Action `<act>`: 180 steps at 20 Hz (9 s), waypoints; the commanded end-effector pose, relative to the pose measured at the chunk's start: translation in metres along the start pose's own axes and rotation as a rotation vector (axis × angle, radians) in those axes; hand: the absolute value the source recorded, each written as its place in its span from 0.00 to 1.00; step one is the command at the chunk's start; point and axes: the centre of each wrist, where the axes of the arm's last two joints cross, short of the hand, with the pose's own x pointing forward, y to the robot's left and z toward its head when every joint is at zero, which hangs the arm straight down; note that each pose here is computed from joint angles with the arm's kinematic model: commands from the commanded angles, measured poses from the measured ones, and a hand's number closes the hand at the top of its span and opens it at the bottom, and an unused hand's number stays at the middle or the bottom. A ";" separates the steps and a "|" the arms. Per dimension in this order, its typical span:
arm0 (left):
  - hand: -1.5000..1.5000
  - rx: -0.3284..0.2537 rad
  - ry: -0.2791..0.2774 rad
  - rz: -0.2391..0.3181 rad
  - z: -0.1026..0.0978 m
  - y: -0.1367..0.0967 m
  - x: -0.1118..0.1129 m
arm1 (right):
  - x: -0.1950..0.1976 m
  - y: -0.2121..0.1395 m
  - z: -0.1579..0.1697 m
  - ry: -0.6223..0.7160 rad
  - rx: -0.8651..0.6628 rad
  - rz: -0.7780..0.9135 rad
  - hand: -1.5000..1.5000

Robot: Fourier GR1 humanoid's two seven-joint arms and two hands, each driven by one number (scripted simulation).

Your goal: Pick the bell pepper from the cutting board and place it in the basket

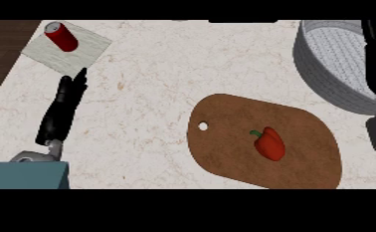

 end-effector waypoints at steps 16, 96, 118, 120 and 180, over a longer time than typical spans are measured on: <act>0.50 0.103 -0.109 0.201 0.001 0.011 0.016 | -0.062 0.045 0.068 0.041 0.159 0.464 0.00; 0.50 0.100 -0.108 0.206 -0.014 0.027 0.021 | -0.092 0.059 0.130 0.493 0.703 0.849 0.00; 0.50 0.098 -0.127 0.184 0.007 0.028 0.035 | -0.127 0.071 0.161 0.488 0.941 0.844 1.00; 0.50 0.093 -0.127 0.203 -0.008 0.030 0.042 | -0.129 0.063 0.155 0.488 0.922 0.817 1.00; 0.50 0.089 -0.123 0.197 -0.007 0.011 0.033 | -0.032 0.009 -0.078 0.420 -0.105 0.730 1.00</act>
